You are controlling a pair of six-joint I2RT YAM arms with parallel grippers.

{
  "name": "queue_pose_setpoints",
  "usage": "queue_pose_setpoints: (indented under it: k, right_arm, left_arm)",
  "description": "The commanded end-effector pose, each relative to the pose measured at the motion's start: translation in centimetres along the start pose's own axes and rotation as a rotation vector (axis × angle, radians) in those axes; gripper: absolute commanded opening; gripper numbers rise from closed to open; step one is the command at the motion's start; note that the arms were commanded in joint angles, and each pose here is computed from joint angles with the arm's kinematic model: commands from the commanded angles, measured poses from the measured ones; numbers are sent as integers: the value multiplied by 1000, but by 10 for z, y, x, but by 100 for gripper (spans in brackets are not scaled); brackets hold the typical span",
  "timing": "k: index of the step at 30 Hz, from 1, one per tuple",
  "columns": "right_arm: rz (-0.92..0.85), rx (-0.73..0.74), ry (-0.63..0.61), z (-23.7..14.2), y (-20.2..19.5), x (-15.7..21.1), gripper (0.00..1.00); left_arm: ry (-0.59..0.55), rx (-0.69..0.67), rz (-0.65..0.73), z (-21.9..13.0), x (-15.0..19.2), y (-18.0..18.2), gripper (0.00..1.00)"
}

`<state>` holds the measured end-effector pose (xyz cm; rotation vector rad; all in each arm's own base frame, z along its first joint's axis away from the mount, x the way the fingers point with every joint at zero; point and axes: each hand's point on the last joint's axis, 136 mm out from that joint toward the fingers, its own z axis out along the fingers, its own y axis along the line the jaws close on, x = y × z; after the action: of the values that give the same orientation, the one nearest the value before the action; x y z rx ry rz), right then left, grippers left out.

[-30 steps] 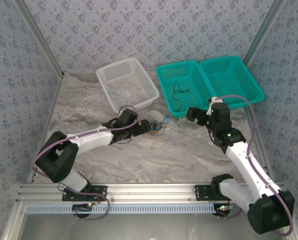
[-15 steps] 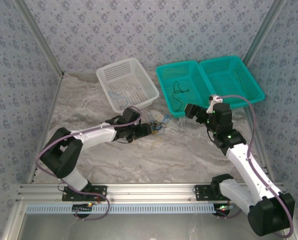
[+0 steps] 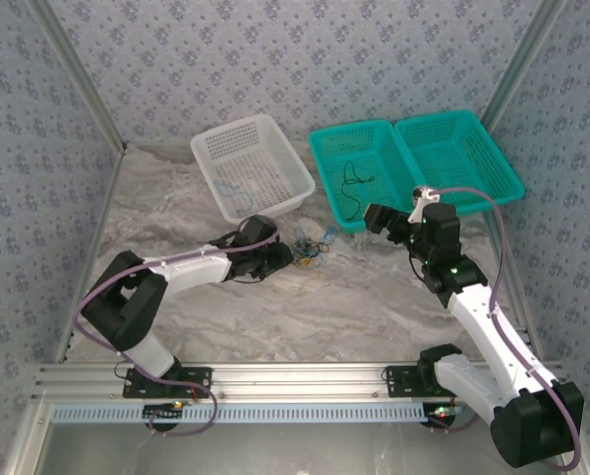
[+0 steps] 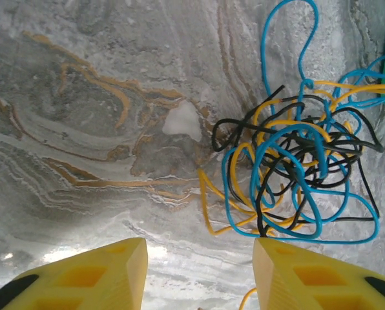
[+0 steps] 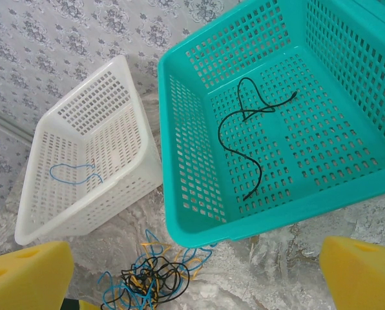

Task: Untangle the cables

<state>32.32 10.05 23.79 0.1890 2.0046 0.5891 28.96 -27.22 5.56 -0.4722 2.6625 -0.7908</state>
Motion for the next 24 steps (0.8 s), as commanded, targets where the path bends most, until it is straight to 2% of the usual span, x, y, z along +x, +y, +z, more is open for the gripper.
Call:
queue_pose_setpoints:
  k: [1, 10, 15, 21, 24]
  right_arm:
    - [-8, -15, -3, -3, 4, 1, 100]
    - [-4, -14, 1, -1, 4, 1, 100]
    - [-2, -10, -1, -1, 3, 0, 100]
    - [0, -11, 3, -2, 5, -1, 100]
    - [-3, -4, 8, -3, 3, 0, 100]
  left_arm:
    - [-78, 105, -47, -11, -10, -14, 56]
    - [-140, 129, -197, -13, -15, 14, 59]
    - [-71, 112, -141, -4, -12, -2, 50]
    - [-18, 101, -129, 9, -9, -9, 46]
    - [-7, 101, -133, 12, -9, -9, 39]
